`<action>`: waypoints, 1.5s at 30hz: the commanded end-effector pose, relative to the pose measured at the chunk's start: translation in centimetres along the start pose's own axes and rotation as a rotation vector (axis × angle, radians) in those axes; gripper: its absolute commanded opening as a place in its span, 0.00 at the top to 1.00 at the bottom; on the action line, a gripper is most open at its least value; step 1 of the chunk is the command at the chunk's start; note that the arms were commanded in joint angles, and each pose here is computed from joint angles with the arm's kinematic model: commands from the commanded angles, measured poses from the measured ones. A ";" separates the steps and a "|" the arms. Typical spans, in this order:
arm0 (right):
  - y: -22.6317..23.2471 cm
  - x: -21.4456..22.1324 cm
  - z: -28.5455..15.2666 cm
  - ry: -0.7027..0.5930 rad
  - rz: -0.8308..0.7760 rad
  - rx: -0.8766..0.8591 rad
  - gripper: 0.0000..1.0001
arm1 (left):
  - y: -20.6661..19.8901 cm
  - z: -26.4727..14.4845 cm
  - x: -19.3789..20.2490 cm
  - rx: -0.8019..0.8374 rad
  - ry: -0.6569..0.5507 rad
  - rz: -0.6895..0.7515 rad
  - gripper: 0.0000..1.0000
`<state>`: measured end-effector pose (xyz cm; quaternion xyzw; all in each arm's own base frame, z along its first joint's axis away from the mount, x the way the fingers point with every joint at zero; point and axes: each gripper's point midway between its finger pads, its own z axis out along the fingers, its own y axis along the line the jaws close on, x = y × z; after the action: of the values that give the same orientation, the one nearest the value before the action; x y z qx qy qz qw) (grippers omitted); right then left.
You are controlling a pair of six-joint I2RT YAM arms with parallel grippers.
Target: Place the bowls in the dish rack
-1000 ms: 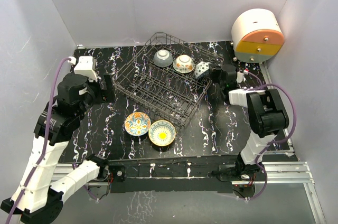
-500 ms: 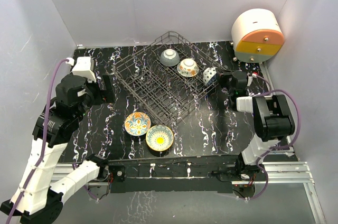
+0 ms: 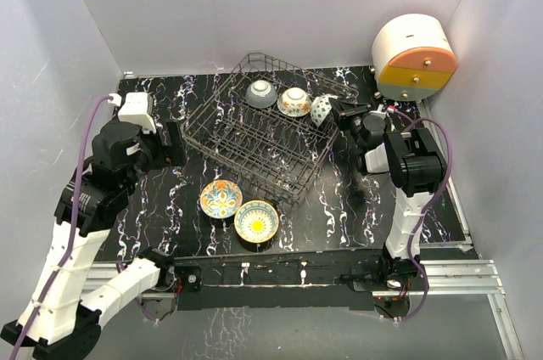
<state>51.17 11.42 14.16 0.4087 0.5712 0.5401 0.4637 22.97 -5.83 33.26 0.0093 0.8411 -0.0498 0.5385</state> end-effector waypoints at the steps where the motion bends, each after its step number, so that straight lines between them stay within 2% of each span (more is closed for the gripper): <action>1: 6.5 1.2 0.8 0.047 0.041 -0.235 0.92 | -0.3 0.4 -0.2 0.011 -0.012 0.007 0.04; 15: 8.6 6.0 4.2 0.147 0.143 -0.319 0.92 | -0.3 1.1 -0.3 0.000 -0.016 0.018 0.04; 32: 14.2 6.0 5.1 0.197 0.036 -0.406 0.92 | -0.1 0.9 -0.1 -0.006 -0.025 -0.002 0.04; 45: 11.0 7.8 8.8 0.192 0.053 -0.300 0.92 | -0.1 1.0 0.2 -0.005 -0.012 0.015 0.04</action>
<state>56.60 21.36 20.48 0.3263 0.5424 0.6504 0.4199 23.81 -6.11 32.36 0.0113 0.8410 -0.0461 0.5389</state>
